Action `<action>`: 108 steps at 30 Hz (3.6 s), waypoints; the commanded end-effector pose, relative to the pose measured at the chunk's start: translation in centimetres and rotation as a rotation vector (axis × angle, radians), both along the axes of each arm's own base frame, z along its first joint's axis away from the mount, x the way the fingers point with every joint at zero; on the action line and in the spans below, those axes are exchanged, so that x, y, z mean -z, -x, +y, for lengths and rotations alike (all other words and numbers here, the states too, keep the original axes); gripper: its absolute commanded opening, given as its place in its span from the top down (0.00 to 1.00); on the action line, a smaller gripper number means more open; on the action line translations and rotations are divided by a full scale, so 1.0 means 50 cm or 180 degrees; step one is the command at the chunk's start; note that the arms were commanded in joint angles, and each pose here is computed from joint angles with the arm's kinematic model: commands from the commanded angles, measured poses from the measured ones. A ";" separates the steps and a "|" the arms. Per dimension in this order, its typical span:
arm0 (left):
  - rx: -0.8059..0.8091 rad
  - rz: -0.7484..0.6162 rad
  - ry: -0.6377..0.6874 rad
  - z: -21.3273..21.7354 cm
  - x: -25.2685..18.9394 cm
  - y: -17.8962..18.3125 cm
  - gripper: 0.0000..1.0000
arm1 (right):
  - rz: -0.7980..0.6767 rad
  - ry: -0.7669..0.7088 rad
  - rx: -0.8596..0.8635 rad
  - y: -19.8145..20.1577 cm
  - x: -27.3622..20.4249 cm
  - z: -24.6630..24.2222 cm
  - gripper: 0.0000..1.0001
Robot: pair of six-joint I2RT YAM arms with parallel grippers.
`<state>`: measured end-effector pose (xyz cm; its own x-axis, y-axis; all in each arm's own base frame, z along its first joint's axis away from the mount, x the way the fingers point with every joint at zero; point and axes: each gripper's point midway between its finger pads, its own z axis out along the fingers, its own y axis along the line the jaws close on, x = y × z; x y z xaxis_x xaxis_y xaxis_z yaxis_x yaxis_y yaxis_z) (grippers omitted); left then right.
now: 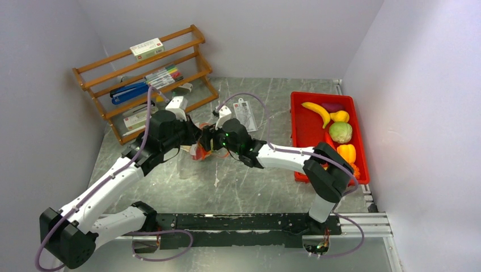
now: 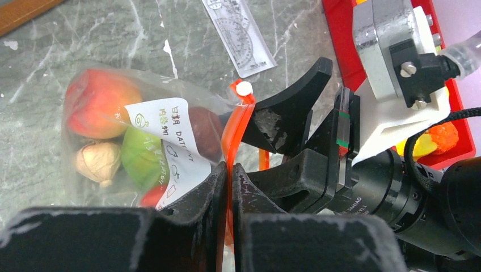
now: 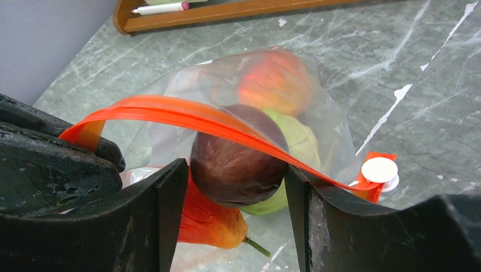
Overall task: Place the food in the zip-top bag and seal the zipper
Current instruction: Place the fake fruit in the zipper food storage bag, then pick up the fake vegetable from the bin.
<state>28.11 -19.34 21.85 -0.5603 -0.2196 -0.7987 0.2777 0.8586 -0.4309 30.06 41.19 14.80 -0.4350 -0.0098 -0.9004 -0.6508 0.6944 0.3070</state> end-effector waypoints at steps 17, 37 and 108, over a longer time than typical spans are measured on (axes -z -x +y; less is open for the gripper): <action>-0.0109 -0.0160 -0.0037 0.021 -0.012 -0.005 0.93 | -0.0026 0.0056 -0.0045 0.066 -0.089 -0.086 0.39; 0.0051 -0.0250 -0.0092 0.011 -0.016 -0.004 0.93 | -0.0198 0.0538 0.1493 -0.125 -0.178 -0.419 0.39; 0.0628 -0.0247 0.0279 -0.045 -0.037 0.045 0.93 | 0.1888 0.1550 0.2488 -0.024 0.161 -0.851 0.47</action>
